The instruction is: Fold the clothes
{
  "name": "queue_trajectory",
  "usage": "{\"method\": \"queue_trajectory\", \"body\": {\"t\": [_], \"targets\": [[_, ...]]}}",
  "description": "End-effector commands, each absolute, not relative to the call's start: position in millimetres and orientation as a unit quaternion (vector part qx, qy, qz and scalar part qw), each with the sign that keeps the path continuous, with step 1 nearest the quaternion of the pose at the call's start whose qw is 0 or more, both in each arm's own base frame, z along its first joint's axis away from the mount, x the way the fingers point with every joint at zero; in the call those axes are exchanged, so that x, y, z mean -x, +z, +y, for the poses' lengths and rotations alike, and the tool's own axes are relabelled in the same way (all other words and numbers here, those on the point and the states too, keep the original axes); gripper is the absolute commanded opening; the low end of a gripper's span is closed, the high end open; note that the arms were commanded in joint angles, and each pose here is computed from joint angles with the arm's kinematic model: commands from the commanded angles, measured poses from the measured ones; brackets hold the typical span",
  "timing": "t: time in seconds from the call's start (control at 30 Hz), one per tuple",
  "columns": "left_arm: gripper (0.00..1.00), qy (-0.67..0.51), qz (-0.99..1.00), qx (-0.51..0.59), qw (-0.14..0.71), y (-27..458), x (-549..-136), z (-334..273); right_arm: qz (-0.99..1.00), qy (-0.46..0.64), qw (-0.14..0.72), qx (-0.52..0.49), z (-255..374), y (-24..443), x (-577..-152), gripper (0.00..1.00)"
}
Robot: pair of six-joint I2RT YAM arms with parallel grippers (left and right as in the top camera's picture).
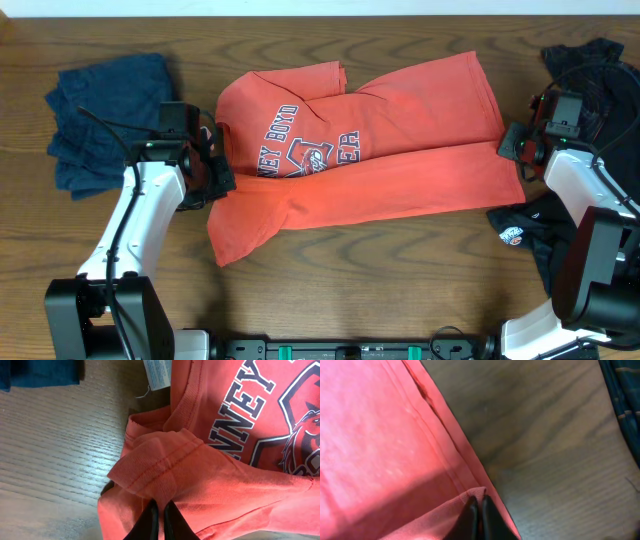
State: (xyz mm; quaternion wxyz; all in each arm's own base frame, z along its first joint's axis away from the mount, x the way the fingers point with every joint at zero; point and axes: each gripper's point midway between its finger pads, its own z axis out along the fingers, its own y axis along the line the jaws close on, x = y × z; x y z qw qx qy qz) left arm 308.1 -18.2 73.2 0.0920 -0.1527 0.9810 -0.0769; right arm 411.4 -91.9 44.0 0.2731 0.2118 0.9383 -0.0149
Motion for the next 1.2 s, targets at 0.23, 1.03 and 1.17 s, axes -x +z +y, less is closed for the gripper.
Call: {"method": "queue_trajectory", "body": {"t": [0.23,1.03,1.17], "targets": [[0.5,-0.077,0.978,0.16,0.108,74,-316,-16,0.936,-0.022,0.276,-0.216,-95,53,-412,0.26],[0.51,-0.13,0.968,0.162,0.138,72,-342,-38,0.967,0.0,0.151,-0.208,-72,1,-346,0.22],[0.51,-0.137,0.968,0.141,0.157,70,-355,-51,0.968,0.0,0.143,-0.208,-70,-5,-339,0.22]]}}
